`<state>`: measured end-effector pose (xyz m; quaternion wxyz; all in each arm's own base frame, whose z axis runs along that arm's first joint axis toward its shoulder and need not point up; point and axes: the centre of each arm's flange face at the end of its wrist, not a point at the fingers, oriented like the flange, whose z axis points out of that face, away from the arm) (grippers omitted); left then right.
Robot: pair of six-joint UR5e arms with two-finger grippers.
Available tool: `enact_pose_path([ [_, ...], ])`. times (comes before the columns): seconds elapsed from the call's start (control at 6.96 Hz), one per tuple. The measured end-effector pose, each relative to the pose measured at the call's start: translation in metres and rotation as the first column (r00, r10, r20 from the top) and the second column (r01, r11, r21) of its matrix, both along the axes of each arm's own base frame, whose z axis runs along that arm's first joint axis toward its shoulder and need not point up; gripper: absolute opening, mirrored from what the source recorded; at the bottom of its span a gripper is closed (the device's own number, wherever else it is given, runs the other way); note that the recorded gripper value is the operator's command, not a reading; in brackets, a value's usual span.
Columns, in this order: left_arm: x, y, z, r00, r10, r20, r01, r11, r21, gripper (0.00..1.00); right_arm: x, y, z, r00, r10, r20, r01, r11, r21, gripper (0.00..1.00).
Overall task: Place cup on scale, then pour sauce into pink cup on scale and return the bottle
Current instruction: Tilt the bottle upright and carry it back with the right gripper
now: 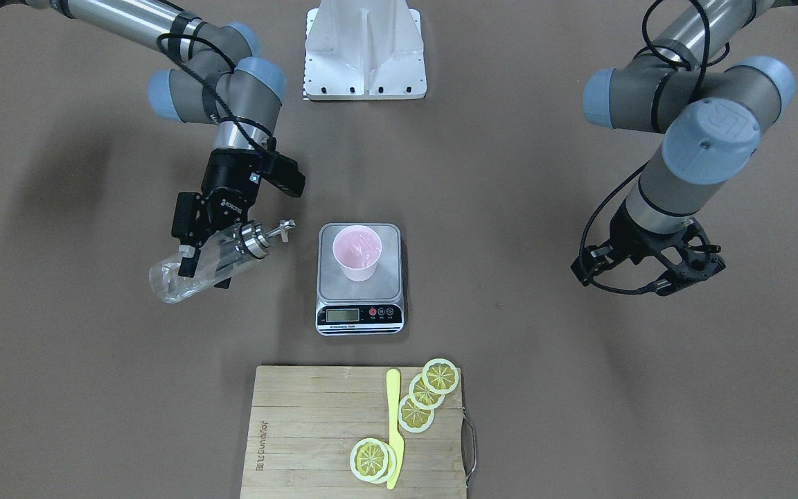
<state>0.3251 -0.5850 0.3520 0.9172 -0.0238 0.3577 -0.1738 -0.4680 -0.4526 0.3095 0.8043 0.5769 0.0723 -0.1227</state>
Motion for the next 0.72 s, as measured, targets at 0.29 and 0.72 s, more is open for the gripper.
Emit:
enact_pose_path([
  [0.29,-0.004,0.001,-0.01,1.0,-0.006,-0.008,0.006,1.0,0.013,0.99,0.068,-0.011,0.021,0.945,-0.001,0.327,0.042,0.992,-0.118,0.0],
  [0.72,-0.008,0.001,-0.018,1.0,-0.014,-0.013,0.014,1.0,0.027,0.99,0.127,0.001,0.095,0.738,0.014,0.675,0.092,0.988,-0.122,0.0],
])
